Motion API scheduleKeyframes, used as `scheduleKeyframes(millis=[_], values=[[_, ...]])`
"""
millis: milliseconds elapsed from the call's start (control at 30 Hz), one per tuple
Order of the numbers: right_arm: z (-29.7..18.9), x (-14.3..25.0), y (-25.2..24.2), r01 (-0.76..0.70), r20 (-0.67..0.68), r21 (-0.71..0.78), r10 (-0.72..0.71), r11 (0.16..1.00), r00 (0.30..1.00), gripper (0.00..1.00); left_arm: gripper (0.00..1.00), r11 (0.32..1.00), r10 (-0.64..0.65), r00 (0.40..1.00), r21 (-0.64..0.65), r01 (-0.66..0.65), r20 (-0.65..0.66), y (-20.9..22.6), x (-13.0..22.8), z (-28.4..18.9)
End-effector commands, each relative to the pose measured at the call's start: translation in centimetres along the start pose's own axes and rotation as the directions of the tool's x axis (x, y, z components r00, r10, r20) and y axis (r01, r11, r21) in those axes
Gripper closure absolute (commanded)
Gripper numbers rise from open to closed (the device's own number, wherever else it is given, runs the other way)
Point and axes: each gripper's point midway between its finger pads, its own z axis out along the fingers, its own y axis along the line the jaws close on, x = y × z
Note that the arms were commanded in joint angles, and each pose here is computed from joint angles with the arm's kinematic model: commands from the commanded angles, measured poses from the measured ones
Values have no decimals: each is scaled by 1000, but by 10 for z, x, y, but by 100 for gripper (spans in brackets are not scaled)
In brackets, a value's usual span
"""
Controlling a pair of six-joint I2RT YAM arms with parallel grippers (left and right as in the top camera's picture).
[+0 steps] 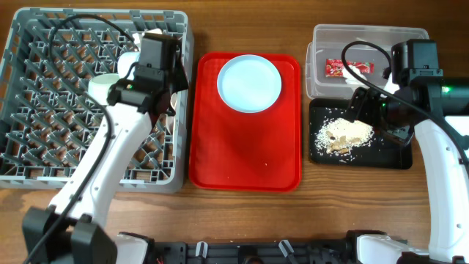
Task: Sort waste into correct bins and load items into the dishwasher rack
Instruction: 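Carry the fork with left gripper and drop it into the rack, then move left gripper to the light blue plate and grip its rim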
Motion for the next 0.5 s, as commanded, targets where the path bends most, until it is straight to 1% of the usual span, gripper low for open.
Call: scheduleKeyframes(millis=[0, 33, 100, 233, 333, 467], values=[[-3, -1, -2, 13, 16, 4, -13, 1000, 1000, 14, 73, 1000, 2, 1000, 11, -2, 17, 1, -5, -12], [-3, -1, -2, 12, 16, 4, -12, 1000, 1000, 14, 78, 999, 7, 1000, 33, -7, -17, -3, 2, -10], [-3, -1, -2, 12, 16, 4, -12, 1000, 1000, 14, 79, 997, 12, 998, 76, -7, -63, -10, 12, -8], [-3, -1, -2, 13, 16, 4, -13, 1000, 1000, 14, 79, 971, 42, 987, 239, -3, -156, -43, 32, -12], [-3, -1, -2, 14, 16, 4, -14, 1000, 1000, 15, 82, 949, 76, 980, 315, -15, -183, -63, 43, -19], [-3, -1, -2, 17, 16, 4, -17, 1000, 1000, 14, 82, 935, 121, 975, 350, -49, -186, -82, 53, -26]])
